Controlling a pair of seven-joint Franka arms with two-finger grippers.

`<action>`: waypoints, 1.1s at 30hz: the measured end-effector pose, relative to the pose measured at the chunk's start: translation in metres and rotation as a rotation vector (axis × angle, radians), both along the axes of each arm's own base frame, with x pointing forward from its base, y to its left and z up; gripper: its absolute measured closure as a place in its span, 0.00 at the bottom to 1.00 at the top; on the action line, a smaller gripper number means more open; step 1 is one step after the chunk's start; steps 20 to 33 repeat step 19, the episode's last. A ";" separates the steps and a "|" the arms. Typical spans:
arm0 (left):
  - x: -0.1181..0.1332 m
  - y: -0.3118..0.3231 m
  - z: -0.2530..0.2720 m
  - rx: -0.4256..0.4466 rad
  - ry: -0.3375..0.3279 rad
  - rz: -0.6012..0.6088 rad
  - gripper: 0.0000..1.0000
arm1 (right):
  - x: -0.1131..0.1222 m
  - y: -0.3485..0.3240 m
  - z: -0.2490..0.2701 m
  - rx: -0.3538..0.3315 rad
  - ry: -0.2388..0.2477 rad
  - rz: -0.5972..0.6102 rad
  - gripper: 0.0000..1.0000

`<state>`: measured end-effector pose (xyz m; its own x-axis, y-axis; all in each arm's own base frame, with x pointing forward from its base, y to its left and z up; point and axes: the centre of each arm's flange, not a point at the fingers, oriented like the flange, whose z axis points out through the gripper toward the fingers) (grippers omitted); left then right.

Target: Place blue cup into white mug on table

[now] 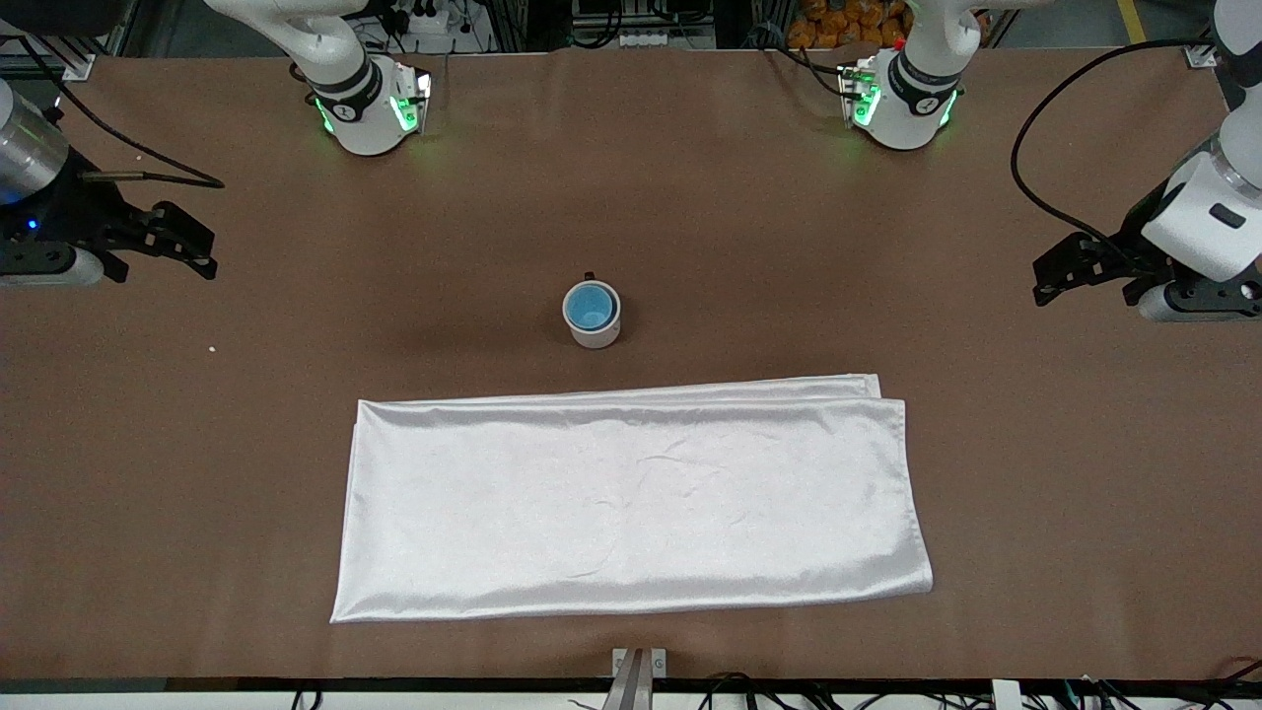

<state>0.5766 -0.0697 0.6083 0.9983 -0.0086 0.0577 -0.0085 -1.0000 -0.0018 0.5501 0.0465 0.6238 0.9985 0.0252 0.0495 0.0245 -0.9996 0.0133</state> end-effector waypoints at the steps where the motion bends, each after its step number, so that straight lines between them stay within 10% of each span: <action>1: 0.000 0.000 0.000 0.000 0.000 0.000 0.00 | 0.000 0.000 0.000 0.000 0.000 0.000 0.00; 33: 0.000 0.002 0.000 0.000 0.000 0.010 0.00 | 0.000 0.000 0.002 0.000 -0.004 -0.001 0.00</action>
